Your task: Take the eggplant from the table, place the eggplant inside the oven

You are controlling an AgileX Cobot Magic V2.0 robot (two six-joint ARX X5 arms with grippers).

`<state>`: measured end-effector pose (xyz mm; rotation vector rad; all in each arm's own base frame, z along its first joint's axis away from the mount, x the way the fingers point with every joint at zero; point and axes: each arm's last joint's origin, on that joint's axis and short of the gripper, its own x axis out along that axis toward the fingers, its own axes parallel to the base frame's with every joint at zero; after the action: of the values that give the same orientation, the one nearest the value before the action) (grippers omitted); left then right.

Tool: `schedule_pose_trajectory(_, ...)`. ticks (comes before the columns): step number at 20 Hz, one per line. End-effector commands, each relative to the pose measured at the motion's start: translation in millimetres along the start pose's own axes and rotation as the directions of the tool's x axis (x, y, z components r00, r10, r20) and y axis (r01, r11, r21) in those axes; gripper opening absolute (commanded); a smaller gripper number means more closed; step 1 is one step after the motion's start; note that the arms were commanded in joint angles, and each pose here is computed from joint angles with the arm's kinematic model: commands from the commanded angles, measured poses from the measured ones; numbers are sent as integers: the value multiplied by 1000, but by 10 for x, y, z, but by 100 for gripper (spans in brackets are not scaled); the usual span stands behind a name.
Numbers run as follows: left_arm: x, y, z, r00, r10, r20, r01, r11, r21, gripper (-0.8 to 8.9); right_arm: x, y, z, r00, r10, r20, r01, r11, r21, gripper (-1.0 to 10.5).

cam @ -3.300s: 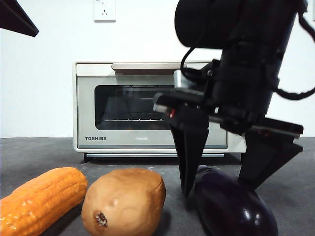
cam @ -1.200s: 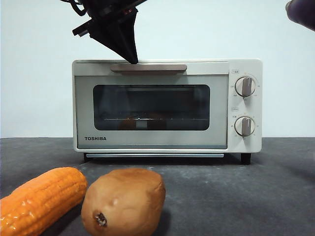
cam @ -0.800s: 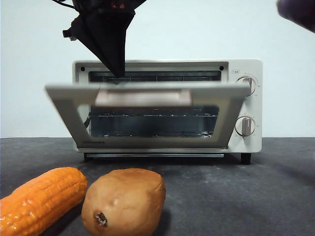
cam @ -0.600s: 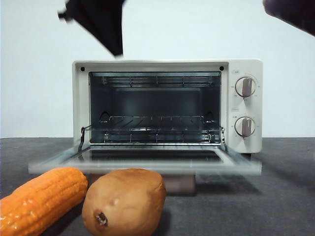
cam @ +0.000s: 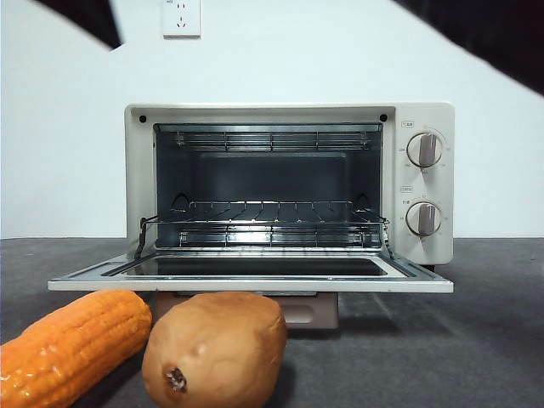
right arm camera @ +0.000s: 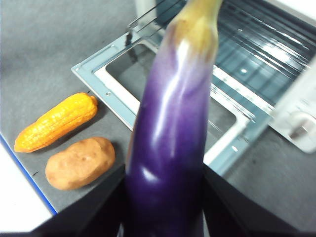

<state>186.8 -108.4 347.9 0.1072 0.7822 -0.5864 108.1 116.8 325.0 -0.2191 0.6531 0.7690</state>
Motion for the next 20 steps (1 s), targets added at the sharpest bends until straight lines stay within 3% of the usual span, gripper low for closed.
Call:
schedule_pose_trajectory(1,36,108,-233,999,33,8,-32,996,-86,4,91,36,169,1000,23,-5,-23,998,-65,169)
schedule_pose_trajectory(6,108,313,-755,994,106,-26,-109,971,-212,4,485,68,546,992,4,-124,-25,986,-164,169)
schedule_pose_trajectory(10,107,418,-974,992,129,-10,-127,950,-284,4,909,139,787,974,-36,-225,-25,964,-265,169)
schedule_pose_trajectory(14,82,456,-1045,995,94,-28,-98,946,-310,4,1336,223,895,933,-189,-306,28,887,-462,169)
schedule_pose_trajectory(20,66,438,-1034,999,49,-2,-48,951,-306,4,1907,270,1015,879,-437,-188,217,719,-660,169)
